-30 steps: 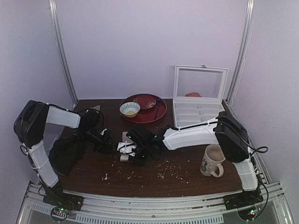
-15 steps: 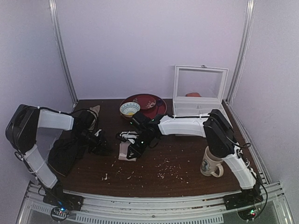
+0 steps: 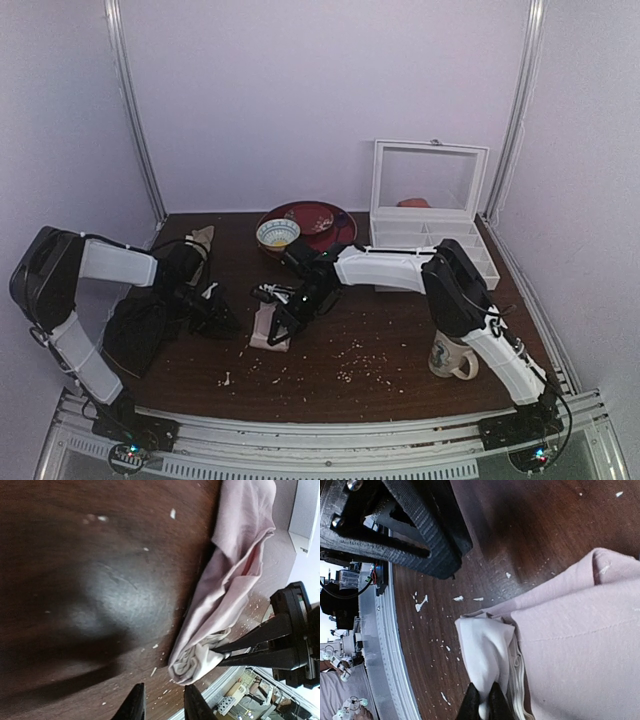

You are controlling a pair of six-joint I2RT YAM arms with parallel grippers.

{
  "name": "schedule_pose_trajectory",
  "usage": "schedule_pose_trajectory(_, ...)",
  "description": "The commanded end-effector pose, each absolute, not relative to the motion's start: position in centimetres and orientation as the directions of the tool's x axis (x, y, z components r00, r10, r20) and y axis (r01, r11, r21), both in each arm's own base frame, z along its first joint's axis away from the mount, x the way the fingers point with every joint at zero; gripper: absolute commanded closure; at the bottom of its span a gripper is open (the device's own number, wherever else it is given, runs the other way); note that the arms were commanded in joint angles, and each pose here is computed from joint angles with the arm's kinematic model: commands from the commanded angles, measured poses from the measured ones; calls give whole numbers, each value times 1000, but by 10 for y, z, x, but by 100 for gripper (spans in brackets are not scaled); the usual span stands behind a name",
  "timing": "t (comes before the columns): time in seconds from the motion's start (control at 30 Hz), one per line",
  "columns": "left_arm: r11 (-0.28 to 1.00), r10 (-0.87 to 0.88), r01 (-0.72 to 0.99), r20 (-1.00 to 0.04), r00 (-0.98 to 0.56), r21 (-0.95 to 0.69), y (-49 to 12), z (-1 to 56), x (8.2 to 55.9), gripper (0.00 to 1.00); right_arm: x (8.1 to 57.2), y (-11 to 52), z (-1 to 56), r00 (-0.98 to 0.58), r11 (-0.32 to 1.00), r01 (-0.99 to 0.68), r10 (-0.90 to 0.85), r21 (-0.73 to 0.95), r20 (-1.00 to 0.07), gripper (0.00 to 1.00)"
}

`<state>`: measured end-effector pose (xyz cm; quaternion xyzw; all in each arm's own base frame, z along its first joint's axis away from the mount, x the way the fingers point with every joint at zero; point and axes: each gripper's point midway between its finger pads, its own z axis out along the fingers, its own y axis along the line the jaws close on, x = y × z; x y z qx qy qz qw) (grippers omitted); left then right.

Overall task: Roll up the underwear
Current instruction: Roll the underwear at the center of the board.

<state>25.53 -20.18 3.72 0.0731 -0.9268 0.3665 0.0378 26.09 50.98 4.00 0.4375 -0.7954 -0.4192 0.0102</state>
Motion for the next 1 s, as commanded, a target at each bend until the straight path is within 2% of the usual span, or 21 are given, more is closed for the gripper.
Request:
schedule_pose_trajectory(0.0,688,-51,-67,44,-998,-723,-220,48,257,63,241,503,26,-652,298,-584,-726,755,-218,100)
schedule_pose_trajectory(0.4,659,52,60,-35,-998,-750,-245,52,248,62,240,499,18,-664,325,-572,-723,753,-192,100)
schedule_pose_trajectory(0.97,634,83,62,-11,-996,-771,-259,31,230,62,242,498,15,-670,337,-571,-718,748,-188,100)
